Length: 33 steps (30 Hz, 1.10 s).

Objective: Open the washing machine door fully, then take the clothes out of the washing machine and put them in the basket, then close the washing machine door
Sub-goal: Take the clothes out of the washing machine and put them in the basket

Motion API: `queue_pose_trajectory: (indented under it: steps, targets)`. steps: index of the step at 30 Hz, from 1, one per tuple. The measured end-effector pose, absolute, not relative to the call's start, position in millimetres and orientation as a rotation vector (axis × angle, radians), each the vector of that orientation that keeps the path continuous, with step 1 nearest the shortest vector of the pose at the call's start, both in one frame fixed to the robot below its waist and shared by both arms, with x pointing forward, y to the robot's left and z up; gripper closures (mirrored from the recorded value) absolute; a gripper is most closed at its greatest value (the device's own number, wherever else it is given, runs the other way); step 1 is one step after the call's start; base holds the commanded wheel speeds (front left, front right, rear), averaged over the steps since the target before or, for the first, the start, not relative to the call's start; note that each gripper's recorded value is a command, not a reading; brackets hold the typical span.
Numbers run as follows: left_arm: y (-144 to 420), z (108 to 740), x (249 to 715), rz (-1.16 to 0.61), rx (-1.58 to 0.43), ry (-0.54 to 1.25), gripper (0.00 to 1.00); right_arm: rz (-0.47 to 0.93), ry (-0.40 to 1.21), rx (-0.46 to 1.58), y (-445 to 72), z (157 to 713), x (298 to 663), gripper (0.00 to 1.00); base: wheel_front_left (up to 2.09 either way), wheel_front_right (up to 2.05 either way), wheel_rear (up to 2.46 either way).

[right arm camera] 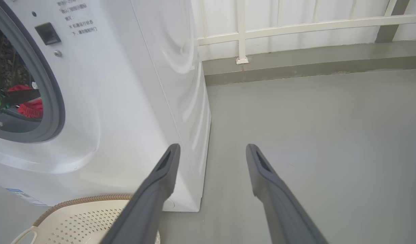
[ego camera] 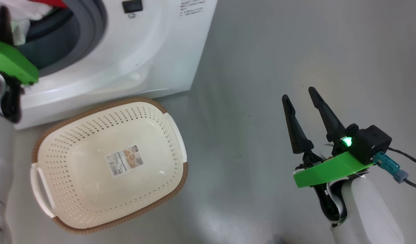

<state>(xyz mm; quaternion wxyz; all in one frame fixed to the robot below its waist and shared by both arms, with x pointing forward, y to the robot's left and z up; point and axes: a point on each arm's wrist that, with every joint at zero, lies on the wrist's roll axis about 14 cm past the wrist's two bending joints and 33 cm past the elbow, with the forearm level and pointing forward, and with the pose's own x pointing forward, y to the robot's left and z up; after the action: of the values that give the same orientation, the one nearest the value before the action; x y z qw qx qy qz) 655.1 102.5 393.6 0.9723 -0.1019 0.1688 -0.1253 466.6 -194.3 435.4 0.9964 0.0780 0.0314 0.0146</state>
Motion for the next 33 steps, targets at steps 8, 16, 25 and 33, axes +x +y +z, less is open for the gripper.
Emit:
queue_pose_trajectory:
  steps: [8, 16, 25, 33]
  targets:
    - [112, 406, 619, -0.24, -0.27, 0.286, 1.0, 0.059, 0.024, 0.158, -184, 453, 466, 0.0, 0.0, 0.0, 0.0]
    - [136, 451, 594, -0.211, -0.334, 0.146, 1.0, 0.079, 0.002, 0.158, -175, 465, 459, 0.0, 0.0, 0.0, 0.0]
    - [147, 484, 546, -0.201, -0.323, 0.023, 1.0, 0.087, -0.014, 0.159, -171, 477, 442, 0.0, 0.0, 0.0, 0.0]
    - [153, 510, 509, -0.194, -0.305, -0.075, 1.0, 0.087, -0.026, 0.151, -170, 484, 431, 0.0, 0.0, 0.0, 0.0]
